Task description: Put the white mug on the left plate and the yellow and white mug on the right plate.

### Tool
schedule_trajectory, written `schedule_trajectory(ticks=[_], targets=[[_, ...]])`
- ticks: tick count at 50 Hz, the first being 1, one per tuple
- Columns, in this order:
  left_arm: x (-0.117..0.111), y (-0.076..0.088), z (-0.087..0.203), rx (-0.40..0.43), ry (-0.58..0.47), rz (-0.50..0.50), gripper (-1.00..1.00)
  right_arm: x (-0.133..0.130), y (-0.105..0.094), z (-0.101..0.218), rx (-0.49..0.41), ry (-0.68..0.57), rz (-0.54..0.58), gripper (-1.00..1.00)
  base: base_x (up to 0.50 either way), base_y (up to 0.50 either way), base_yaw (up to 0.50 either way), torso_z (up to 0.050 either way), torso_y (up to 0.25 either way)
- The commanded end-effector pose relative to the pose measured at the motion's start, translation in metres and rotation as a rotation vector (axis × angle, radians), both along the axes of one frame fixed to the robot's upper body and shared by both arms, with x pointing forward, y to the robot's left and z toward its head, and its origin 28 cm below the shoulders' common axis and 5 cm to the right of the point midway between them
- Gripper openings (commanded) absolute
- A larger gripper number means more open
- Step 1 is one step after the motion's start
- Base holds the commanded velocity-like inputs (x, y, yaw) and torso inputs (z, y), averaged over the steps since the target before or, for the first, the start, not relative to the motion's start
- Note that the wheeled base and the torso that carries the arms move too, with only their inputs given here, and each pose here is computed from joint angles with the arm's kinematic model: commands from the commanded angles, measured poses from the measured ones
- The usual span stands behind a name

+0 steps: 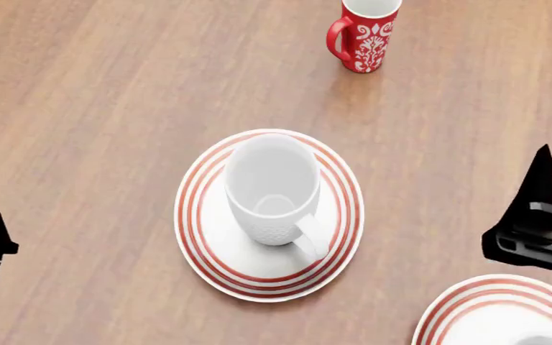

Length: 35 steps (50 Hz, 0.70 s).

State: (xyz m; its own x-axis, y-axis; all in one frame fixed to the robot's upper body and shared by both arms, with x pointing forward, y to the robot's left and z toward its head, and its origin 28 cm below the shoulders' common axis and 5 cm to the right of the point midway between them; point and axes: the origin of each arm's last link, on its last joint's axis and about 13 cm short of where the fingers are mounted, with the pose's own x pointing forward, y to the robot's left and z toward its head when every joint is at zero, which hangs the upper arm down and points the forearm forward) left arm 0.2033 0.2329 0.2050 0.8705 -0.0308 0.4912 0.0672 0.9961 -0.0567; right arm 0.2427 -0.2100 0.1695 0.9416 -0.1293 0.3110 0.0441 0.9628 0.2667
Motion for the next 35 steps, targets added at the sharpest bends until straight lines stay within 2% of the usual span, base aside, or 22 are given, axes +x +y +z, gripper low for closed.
schedule_trajectory(ticks=[1, 4, 6, 14, 22, 35], targets=[[-0.001, -0.004, 0.054, 0.089, -0.095, -0.041, 1.0, 0.0, 0.019, 0.05, -0.1, -0.098, -0.017, 1.0, 0.0, 0.0, 0.0, 0.0, 0.0], [-0.005, -0.005, 0.067, 0.09, -0.13, -0.04, 1.0, -0.014, 0.02, 0.065, -0.131, -0.133, -0.033, 1.0, 0.0, 0.0, 0.0, 0.0, 0.0], [-0.01, -0.006, 0.075, 0.097, -0.155, -0.048, 1.0, -0.026, 0.02, 0.078, -0.122, -0.167, -0.021, 1.0, 0.0, 0.0, 0.0, 0.0, 0.0], [-0.017, -0.008, 0.089, 0.102, -0.208, -0.062, 1.0, -0.06, 0.022, 0.107, -0.175, -0.252, -0.018, 1.0, 0.0, 0.0, 0.0, 0.0, 0.0], [-0.009, -0.009, 0.088, 0.103, -0.205, -0.075, 1.0, -0.063, 0.019, 0.109, -0.165, -0.281, -0.025, 1.0, 0.0, 0.0, 0.0, 0.0, 0.0], [-0.014, -0.005, 0.086, 0.094, -0.204, -0.068, 1.0, -0.065, 0.013, 0.097, -0.143, -0.284, -0.013, 1.0, 0.0, 0.0, 0.0, 0.0, 0.0]])
